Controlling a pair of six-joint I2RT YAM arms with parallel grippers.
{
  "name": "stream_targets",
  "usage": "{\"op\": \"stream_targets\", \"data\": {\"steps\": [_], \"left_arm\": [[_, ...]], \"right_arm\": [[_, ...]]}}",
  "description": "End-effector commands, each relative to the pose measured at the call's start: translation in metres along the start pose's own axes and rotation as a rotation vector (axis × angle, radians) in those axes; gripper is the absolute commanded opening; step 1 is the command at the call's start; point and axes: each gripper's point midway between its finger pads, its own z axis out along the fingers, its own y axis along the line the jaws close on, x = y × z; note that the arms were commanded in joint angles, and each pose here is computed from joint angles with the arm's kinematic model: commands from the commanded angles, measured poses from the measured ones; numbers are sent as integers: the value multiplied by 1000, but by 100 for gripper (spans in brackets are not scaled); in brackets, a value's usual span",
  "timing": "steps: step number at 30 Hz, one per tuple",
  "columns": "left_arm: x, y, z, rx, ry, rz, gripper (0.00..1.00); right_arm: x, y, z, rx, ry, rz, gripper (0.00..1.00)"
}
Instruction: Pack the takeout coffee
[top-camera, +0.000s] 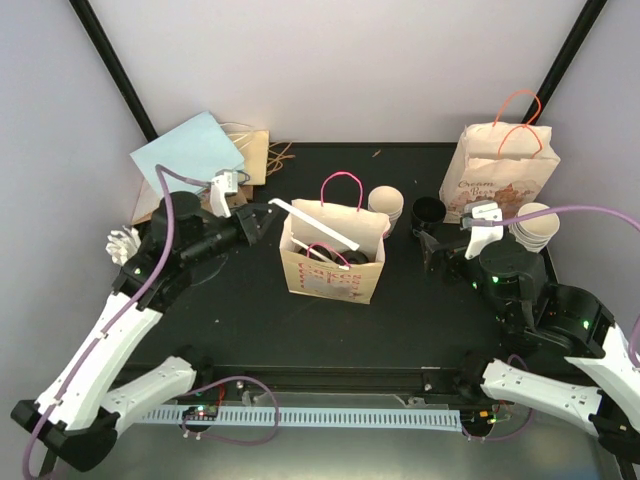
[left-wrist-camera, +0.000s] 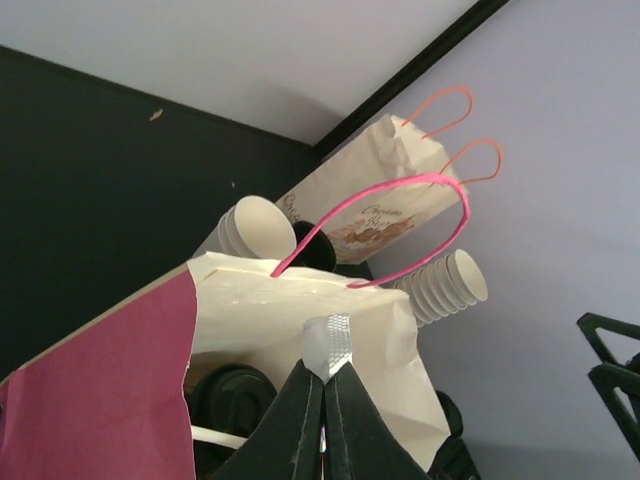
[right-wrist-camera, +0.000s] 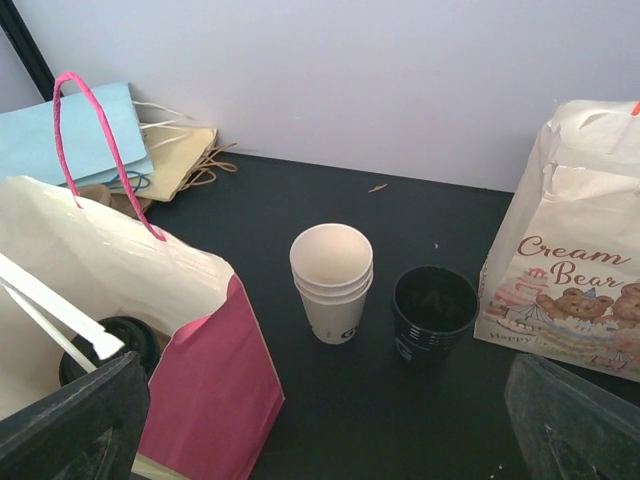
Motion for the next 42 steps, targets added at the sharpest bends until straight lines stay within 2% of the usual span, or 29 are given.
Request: {"op": "stream_targets", "data": {"steps": [1,4,12,19,20,23,25,28,30,32,35,39,42], "left_arm": [[4,-1,16,-19,-3,25,1],[12,-4,26,-27,26,48,2],[38,-33,33,44,115,254,1],[62,-48,35,119,208,328,2],[65,-49,35,127,221,343,7],[64,-50,32,118,228,369,48],[55,-53,27,108,192,378,66],[36,-63,14,120,104,397,85],[24,-68,4,107,59,408,94],[14,-67,-5,66,39,418,99],[4,-57,-15,-29,29,424,99],[-8,-25,-32,-227,26,434,99],[-14,-3,-45,-327,37,419,99]], "right_arm": [[-7,-7,-6,19,-29,31,100],[-7,-6,-6,13,-25,32,100],[-6,-3,-4,3,-19,36,100],[-4,2,-1,-15,-6,41,100],[-4,3,-1,-18,-5,43,100],[-3,4,0,-23,-1,47,100],[-3,5,1,-26,2,46,100],[-1,9,4,-33,18,37,100],[3,12,7,-37,36,26,100],[6,16,11,-41,54,18,100],[10,19,15,-42,73,9,100],[12,19,19,-20,84,-6,100],[15,7,23,61,88,-41,100]]}}
